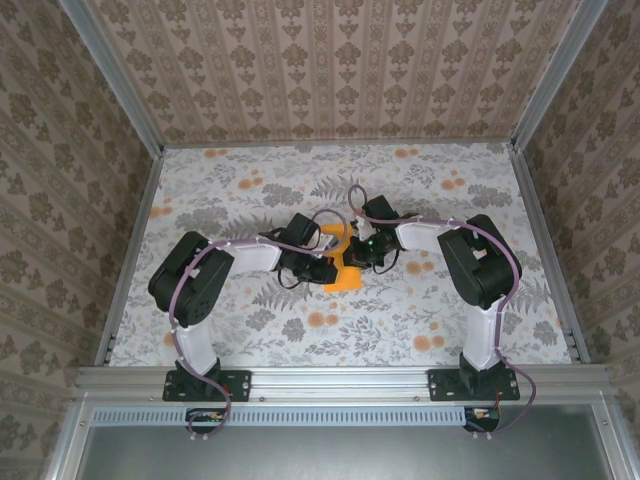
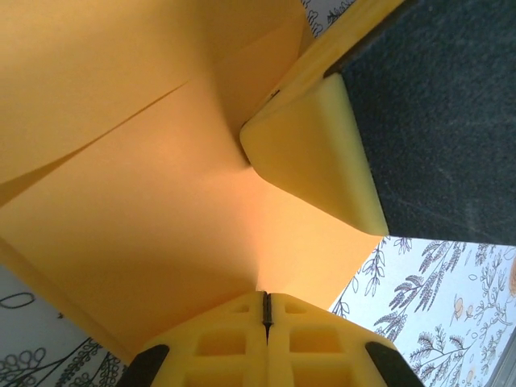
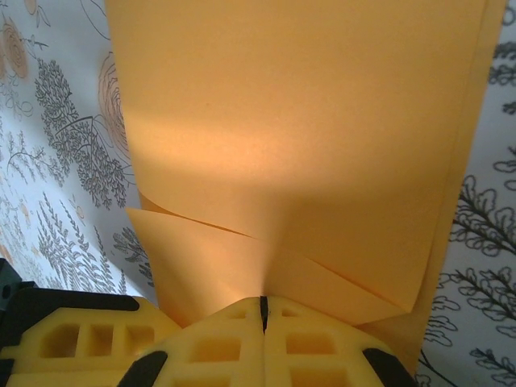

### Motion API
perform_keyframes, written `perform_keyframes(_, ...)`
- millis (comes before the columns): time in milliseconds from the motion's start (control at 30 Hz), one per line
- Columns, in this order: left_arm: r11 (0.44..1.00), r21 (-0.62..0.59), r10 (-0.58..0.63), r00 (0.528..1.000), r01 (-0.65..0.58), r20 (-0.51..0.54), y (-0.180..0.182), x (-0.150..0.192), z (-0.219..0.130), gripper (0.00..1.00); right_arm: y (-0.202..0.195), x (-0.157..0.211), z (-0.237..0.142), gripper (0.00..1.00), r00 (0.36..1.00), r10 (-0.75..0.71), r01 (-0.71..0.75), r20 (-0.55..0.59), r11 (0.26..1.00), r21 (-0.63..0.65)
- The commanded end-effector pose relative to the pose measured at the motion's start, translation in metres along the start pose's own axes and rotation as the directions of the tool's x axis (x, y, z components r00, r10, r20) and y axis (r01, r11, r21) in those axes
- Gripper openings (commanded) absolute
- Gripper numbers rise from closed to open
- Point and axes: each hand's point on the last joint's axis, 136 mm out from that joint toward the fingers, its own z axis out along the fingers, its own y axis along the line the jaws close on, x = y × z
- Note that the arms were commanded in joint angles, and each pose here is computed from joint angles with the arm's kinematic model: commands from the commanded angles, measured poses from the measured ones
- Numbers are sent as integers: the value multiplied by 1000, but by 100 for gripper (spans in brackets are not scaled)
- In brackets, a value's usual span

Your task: Fold a paper plane with a square sheet of paper (fold left side to right side)

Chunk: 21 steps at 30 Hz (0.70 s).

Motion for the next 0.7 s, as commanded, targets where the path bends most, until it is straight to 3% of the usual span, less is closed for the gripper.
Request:
perform_keyframes(0, 1000, -25, -8, 1000, 7, -29, 8, 12, 0, 0, -24, 15, 6, 0, 998, 36, -30, -59, 995, 96)
perform_keyframes(433, 997, -70, -28, 995, 22, -94, 15, 51, -15, 0, -28, 16, 7, 0, 997, 38, -29, -70, 993, 118)
perform_keyframes(667, 997, -68, -46, 996, 41, -76, 16, 62, -25, 0, -20, 12, 5, 0, 998, 26, -21, -56, 996, 89)
